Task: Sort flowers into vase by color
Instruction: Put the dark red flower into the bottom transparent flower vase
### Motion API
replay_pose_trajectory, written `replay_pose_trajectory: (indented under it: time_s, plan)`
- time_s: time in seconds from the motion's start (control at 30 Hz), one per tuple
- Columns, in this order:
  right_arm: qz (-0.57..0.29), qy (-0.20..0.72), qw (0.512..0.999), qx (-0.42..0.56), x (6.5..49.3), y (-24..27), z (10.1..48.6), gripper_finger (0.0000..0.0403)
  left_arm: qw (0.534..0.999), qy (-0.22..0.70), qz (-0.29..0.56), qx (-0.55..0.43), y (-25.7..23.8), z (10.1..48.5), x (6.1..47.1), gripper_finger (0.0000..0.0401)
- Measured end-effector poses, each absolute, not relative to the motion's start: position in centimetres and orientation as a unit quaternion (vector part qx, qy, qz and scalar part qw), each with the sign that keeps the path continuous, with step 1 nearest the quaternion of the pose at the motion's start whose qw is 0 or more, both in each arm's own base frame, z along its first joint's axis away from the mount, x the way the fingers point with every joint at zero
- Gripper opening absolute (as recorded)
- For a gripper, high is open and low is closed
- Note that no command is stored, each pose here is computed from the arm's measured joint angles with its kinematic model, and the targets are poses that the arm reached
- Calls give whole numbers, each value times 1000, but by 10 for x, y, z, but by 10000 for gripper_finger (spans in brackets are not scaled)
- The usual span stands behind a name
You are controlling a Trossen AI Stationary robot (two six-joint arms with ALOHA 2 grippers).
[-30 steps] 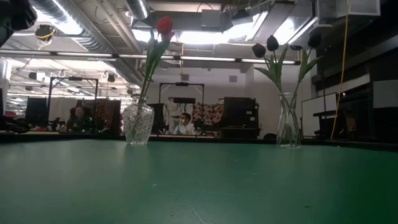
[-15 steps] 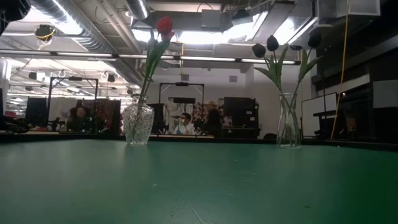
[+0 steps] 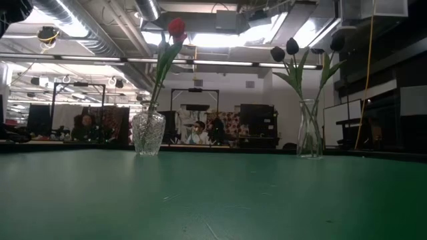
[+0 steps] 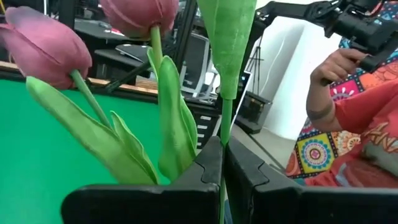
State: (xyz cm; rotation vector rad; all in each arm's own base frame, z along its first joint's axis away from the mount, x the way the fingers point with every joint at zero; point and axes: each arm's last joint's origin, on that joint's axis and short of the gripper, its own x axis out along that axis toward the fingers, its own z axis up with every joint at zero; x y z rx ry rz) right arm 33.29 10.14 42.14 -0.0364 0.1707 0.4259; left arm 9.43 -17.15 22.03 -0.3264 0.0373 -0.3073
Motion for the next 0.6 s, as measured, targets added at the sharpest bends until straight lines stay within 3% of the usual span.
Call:
replay_pose_trajectory:
  time_s: [0.6]
  plan:
    - [211, 97, 972, -19, 332, 101, 419, 221, 968, 74, -138, -194, -171, 207, 94, 0]
